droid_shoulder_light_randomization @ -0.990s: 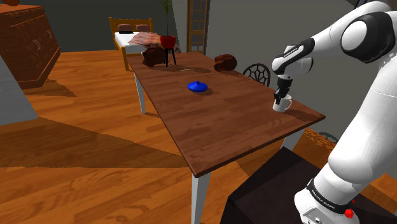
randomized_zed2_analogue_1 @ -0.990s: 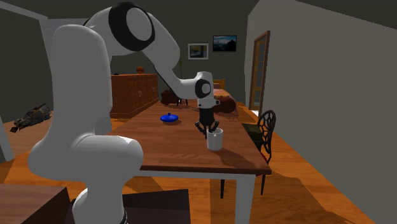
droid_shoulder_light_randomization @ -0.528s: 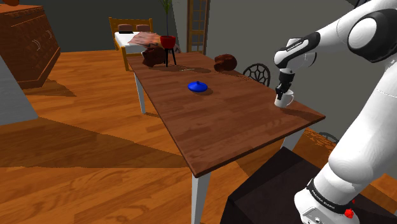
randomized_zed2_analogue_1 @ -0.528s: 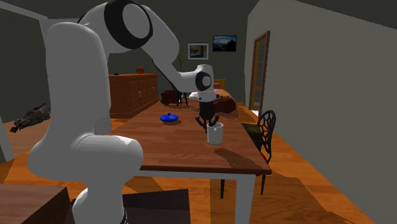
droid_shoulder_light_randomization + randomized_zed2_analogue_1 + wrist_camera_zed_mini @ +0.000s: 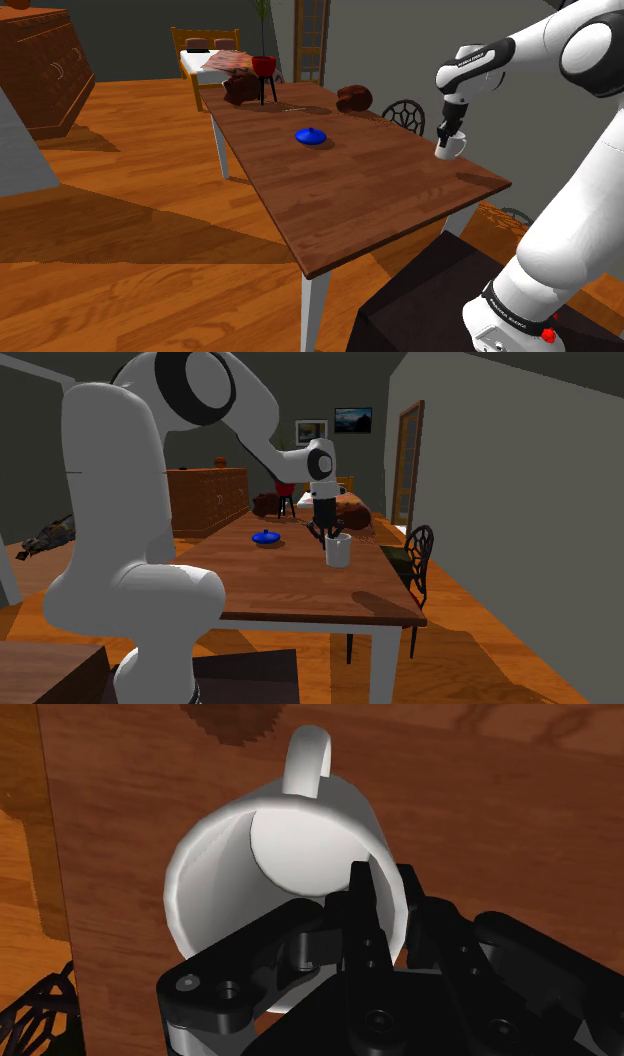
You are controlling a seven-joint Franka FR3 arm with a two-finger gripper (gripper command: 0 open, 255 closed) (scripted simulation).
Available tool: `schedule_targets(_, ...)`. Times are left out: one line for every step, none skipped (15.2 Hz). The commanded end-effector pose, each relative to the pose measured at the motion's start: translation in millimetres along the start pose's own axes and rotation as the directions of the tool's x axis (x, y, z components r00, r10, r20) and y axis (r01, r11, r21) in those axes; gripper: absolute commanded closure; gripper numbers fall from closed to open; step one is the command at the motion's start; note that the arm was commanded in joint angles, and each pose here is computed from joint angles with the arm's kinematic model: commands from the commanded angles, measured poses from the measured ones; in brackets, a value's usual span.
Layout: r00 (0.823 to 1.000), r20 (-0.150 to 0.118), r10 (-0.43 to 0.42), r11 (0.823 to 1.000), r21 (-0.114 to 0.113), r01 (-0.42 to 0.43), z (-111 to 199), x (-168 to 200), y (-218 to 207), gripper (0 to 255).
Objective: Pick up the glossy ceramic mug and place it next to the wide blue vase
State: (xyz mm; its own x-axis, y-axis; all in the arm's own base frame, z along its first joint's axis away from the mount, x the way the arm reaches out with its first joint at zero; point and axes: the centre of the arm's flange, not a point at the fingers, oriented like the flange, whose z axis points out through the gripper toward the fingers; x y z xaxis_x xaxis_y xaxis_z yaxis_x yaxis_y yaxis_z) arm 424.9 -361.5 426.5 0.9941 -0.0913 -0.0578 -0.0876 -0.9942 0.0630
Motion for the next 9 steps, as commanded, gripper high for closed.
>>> schedule_targets(1.0, 0.0, 0.0, 1.0, 0.0, 0.0, -10.6, -1.1, 0.9, 255)
schedule_targets(1.0, 0.0, 0.0, 1.0, 0.0, 0.0, -15.9, -1.4, 1.2, 255)
schedule_targets(1.0, 0.0, 0.0, 1.0, 0.0, 0.0, -21.1, -1.7, 1.6, 255)
schedule_targets(1.0, 0.0, 0.0, 1.0, 0.0, 0.0, -26.4, -2.0, 1.9, 255)
schedule_targets(1.0, 0.0, 0.0, 1.0, 0.0, 0.0, -31.7, -2.3, 2.2, 255)
schedule_targets(1.0, 0.0, 0.0, 1.0, 0.0, 0.0, -36.9, -2.6, 2.6, 255)
schedule_targets(1.0, 0.0, 0.0, 1.0, 0.0, 0.0, -42.2, -2.9, 2.9, 255)
schedule_targets(1.0, 0.0, 0.0, 1.0, 0.0, 0.0, -47.4, -3.2, 3.2, 255)
schedule_targets(1.0, 0.0, 0.0, 1.0, 0.0, 0.0, -52.7, -3.5, 3.5, 255)
